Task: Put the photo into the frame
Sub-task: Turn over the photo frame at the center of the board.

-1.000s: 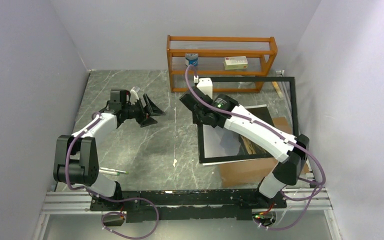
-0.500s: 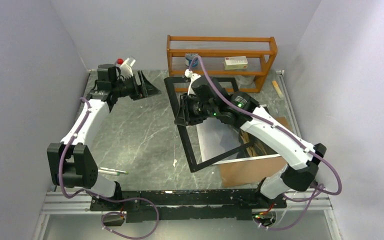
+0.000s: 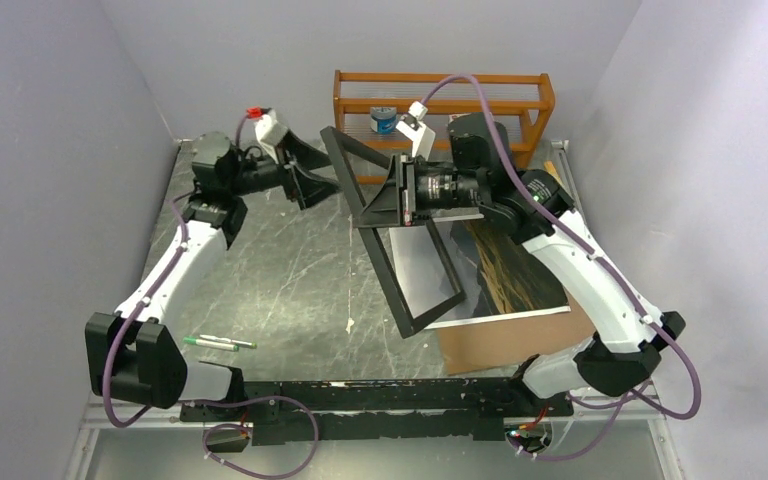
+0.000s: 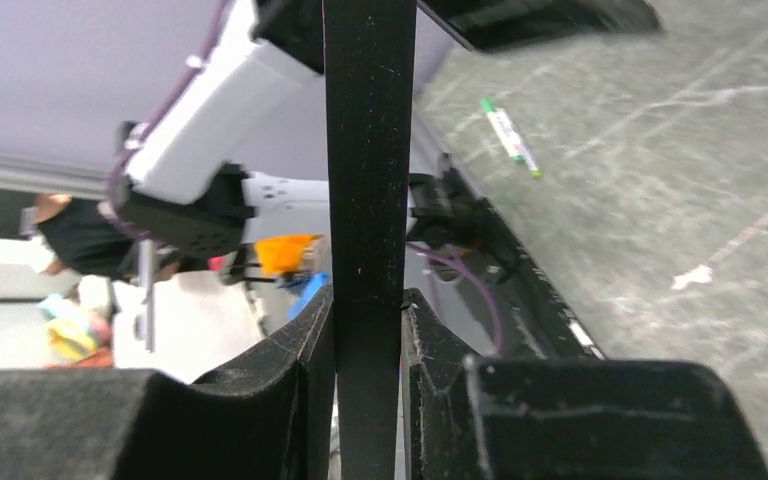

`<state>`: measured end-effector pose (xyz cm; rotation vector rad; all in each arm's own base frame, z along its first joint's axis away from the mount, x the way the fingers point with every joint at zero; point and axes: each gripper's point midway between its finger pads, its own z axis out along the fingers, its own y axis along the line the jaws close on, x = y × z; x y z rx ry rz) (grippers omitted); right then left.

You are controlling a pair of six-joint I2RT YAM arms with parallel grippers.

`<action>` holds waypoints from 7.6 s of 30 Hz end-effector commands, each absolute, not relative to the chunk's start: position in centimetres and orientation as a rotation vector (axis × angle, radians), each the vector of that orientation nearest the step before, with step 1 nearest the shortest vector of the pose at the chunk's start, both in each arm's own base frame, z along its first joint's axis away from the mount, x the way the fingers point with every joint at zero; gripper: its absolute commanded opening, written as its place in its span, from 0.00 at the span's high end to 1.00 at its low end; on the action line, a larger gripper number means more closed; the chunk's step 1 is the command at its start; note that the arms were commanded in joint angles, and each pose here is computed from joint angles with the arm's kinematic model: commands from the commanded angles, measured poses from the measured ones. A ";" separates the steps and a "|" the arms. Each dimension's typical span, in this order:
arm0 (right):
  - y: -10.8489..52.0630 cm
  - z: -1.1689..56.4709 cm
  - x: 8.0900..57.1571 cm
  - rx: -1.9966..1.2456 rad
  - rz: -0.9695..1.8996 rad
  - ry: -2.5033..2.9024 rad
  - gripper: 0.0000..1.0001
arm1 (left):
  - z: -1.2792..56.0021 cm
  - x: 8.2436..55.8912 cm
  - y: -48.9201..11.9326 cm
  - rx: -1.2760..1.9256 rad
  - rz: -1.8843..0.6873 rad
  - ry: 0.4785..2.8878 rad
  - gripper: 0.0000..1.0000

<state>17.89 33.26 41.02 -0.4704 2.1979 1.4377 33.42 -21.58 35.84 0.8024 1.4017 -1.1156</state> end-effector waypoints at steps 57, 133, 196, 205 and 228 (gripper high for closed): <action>18.3 49.4 27.2 0.271 1.226 1.504 0.01 | 36.0 33.7 -16.3 0.472 -0.648 1.501 0.97; 30.3 4.2 34.7 -0.315 0.515 2.556 0.53 | 3.6 32.0 -1.3 -0.442 -0.414 2.870 0.91; 32.5 5.5 30.2 -0.188 0.444 2.562 0.83 | 8.7 35.6 2.0 -0.625 -0.273 2.644 0.30; 35.0 3.9 31.1 0.079 0.494 2.632 0.83 | 11.1 35.7 1.4 -0.662 -0.323 2.598 0.31; 24.7 11.5 30.5 0.221 0.334 2.506 0.25 | 17.8 35.4 -5.6 -0.519 -0.864 2.388 0.28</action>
